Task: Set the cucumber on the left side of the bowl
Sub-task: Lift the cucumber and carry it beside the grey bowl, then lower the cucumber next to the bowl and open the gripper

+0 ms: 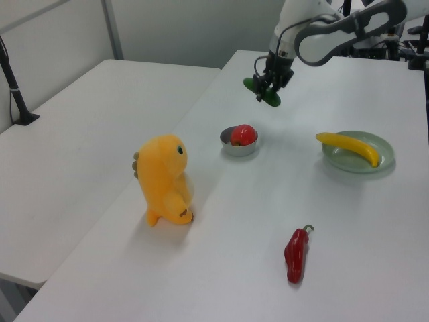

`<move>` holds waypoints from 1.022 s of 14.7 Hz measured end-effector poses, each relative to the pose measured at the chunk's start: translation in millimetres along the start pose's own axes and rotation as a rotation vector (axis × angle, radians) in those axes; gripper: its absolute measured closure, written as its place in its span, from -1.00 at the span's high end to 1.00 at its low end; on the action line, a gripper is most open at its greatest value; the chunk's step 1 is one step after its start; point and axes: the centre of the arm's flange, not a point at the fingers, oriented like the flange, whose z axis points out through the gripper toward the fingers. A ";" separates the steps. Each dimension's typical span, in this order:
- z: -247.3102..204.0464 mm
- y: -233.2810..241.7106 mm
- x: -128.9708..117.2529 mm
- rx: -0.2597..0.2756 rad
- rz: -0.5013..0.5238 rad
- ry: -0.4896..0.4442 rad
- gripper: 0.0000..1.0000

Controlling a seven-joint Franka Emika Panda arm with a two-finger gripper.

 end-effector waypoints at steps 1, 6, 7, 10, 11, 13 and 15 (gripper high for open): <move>-13.1 -16.5 -5.6 0.015 -0.030 0.014 -0.03; -40.3 -115.6 -70.2 0.042 -0.293 0.052 -0.03; -39.1 -128.3 -82.8 0.041 -0.334 0.051 -0.03; -24.0 -149.6 -113.1 0.038 -0.421 0.022 -0.03; -16.0 -152.3 -120.5 0.036 -0.451 0.006 -0.03; 4.5 -154.6 -136.3 0.023 -0.504 -0.036 -0.03; 26.2 -153.0 -150.2 -0.002 -0.557 -0.086 -0.03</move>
